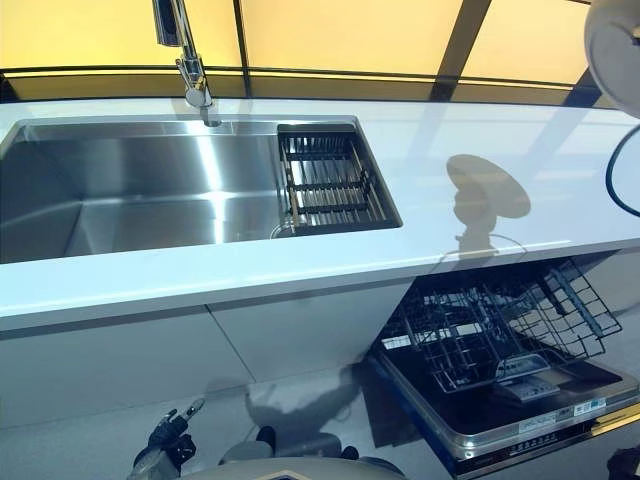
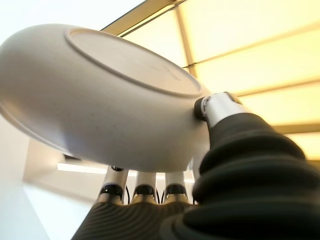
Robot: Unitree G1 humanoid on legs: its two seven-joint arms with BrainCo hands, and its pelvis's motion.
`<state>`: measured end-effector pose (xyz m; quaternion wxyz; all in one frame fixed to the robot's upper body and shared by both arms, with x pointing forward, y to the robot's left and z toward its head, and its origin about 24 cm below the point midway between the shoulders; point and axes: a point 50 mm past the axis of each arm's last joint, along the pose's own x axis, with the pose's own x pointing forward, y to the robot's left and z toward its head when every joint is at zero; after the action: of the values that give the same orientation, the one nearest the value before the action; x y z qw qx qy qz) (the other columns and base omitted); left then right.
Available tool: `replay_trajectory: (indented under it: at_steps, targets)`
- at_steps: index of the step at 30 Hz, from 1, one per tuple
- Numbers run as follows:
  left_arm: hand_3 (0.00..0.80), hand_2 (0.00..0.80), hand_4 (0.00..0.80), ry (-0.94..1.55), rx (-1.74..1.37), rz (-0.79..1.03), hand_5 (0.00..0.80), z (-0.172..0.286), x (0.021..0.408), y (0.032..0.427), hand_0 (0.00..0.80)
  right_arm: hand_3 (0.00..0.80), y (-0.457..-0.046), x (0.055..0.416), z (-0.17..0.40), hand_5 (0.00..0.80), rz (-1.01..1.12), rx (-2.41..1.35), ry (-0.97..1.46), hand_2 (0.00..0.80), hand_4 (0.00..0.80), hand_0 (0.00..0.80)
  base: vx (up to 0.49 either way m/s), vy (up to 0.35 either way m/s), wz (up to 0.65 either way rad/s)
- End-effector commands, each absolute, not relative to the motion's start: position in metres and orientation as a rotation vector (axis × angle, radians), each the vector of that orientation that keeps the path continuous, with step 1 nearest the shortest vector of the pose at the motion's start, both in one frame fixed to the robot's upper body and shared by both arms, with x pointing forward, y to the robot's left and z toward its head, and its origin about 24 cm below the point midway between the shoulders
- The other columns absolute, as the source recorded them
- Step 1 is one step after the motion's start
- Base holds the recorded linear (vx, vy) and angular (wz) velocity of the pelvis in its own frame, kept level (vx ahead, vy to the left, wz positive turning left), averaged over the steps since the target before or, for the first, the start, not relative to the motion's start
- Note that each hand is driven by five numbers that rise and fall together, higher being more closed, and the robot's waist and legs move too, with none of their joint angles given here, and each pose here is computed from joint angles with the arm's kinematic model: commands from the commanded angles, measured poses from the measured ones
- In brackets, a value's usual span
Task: Take plates into dishwasher
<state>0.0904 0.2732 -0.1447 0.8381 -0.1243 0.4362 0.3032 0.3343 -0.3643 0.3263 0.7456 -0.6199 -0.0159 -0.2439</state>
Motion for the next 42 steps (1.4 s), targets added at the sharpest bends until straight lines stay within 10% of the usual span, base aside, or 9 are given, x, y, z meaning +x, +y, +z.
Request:
replay_trajectory:
  at_steps: [1, 19, 42]
  targets:
    - [0.0, 0.0, 0.0, 0.868, -0.274, 0.689, 0.0, -0.137, 0.104, 0.286, 0.0, 0.8, -0.37, 0.314, 0.351, 0.8, -0.66, -1.565, -0.133, 0.8, 0.8, 0.8, -0.025, 0.008, -0.13]
    - [0.0, 0.0, 0.0, 0.829, -0.329, 0.718, 0.0, -0.136, 0.114, 0.276, 0.0, 0.8, -0.383, 0.27, 0.182, 0.8, -0.555, -1.803, -0.006, 0.8, 0.8, 0.8, -0.018, 0.002, -0.1]
    - [0.0, 0.0, 0.0, 0.818, -0.321, 0.721, 0.0, -0.136, 0.114, 0.275, 0.0, 0.8, -0.368, 0.251, 0.105, 0.8, -0.342, -1.867, 0.035, 0.8, 0.8, 0.8, -0.001, -0.001, -0.01]
